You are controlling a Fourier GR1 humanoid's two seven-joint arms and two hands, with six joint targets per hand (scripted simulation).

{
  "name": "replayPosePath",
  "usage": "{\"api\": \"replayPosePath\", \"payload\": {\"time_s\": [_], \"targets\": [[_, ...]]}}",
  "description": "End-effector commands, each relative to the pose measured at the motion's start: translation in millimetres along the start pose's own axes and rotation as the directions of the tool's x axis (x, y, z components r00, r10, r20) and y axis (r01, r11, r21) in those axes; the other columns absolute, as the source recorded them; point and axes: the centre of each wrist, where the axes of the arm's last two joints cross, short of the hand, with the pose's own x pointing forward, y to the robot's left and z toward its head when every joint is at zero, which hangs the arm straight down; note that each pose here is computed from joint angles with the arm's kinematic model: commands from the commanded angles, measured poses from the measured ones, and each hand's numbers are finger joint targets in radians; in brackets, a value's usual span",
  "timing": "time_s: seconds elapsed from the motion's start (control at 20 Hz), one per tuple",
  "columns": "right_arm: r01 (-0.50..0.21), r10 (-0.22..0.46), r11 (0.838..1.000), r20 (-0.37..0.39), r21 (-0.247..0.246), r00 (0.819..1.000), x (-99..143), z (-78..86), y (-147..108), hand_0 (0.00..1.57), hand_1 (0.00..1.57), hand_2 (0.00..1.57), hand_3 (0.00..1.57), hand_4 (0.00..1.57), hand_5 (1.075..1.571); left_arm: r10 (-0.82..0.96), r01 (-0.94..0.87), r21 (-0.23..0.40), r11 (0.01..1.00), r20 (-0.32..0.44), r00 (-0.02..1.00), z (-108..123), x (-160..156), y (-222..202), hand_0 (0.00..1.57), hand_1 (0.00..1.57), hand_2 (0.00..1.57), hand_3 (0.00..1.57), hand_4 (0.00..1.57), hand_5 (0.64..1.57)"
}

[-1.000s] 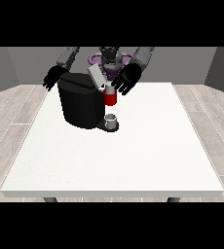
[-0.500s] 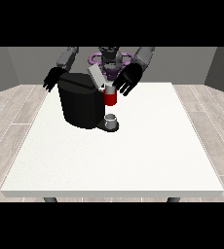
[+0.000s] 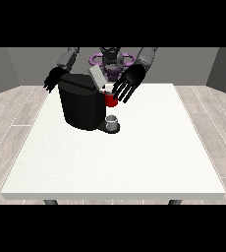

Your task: Insert the coffee pod into the coffee machine and close the lid

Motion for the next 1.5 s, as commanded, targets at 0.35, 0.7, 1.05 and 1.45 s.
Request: {"api": "replayPosePath", "payload": {"time_s": [0.35,0.7,1.05,1.45], "targets": [[0.016,-0.016,0.999,-0.001,-0.044,1.0,-17,4.1,-15,0.0,0.0,0.0,0.0,0.36,1.571,-0.009,0.009,-0.041,0.999,-0.007,1.0,-3,8,-8,0.0,0.0,0.0,0.0,0.0,1.571],[0.006,-0.009,0.999,-0.098,-0.031,0.995,-30,31.3,-17,0.0,0.0,0.0,0.0,0.43,1.571,0.012,-0.017,-0.101,0.995,-0.051,0.999,11,-16,-44,0.0,0.0,0.0,0.0,0.0,1.571],[0.014,-0.027,0.996,-0.144,-0.09,0.989,-51,54.9,-43,0.0,0.0,0.0,0.0,0.45,1.571,0.414,-0.422,-0.055,0.905,-0.12,0.903,26,-26,-116,0.0,0.0,0.0,0.0,0.0,1.571],[-0.035,0.036,0.999,-0.146,0.004,0.989,-28,43.6,-42,0.0,0.0,0.0,0.0,0.37,1.571,0.721,-0.732,-0.023,0.681,-0.152,0.676,68,-44,-197,0.0,0.0,0.0,0.0,0.0,1.571]]}}
